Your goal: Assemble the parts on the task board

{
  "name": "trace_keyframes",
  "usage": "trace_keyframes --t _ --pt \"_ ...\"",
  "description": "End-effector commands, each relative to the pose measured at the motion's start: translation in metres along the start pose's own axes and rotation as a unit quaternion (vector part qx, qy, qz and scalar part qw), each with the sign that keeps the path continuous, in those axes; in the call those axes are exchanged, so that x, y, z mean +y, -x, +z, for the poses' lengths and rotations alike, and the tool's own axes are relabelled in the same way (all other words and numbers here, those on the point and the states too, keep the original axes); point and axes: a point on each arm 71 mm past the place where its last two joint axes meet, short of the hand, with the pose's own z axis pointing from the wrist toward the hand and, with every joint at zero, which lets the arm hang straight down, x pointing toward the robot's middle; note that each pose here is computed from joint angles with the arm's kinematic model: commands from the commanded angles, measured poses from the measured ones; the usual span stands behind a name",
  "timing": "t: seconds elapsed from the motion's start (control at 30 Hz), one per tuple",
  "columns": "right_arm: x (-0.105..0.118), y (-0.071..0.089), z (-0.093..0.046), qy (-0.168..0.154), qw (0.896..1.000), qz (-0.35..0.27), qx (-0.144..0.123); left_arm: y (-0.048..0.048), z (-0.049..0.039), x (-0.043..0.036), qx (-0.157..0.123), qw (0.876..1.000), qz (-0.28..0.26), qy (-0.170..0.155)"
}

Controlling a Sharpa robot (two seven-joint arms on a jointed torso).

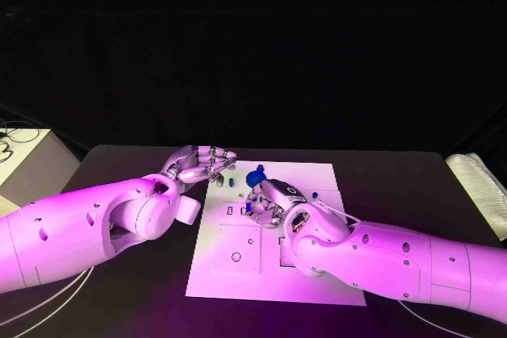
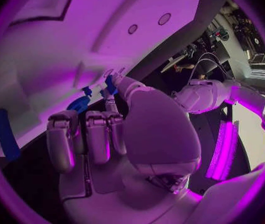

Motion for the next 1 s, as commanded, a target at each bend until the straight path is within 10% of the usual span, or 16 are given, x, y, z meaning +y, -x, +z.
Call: trace_keyframes --t 0.03,1.0 --pt "0.0007 -0.0021 -0.0004 0.006 1.0 -0.014 0.0 -0.0012 -0.0001 -0.0007 0.001 1.0 0.0 0.001" --pt "-0.0047 -0.0084 0.0009 0.0 0.999 -0.035 0.006 0.0016 -0.0023 -0.0005 0.003 1.0 0.002 0.004"
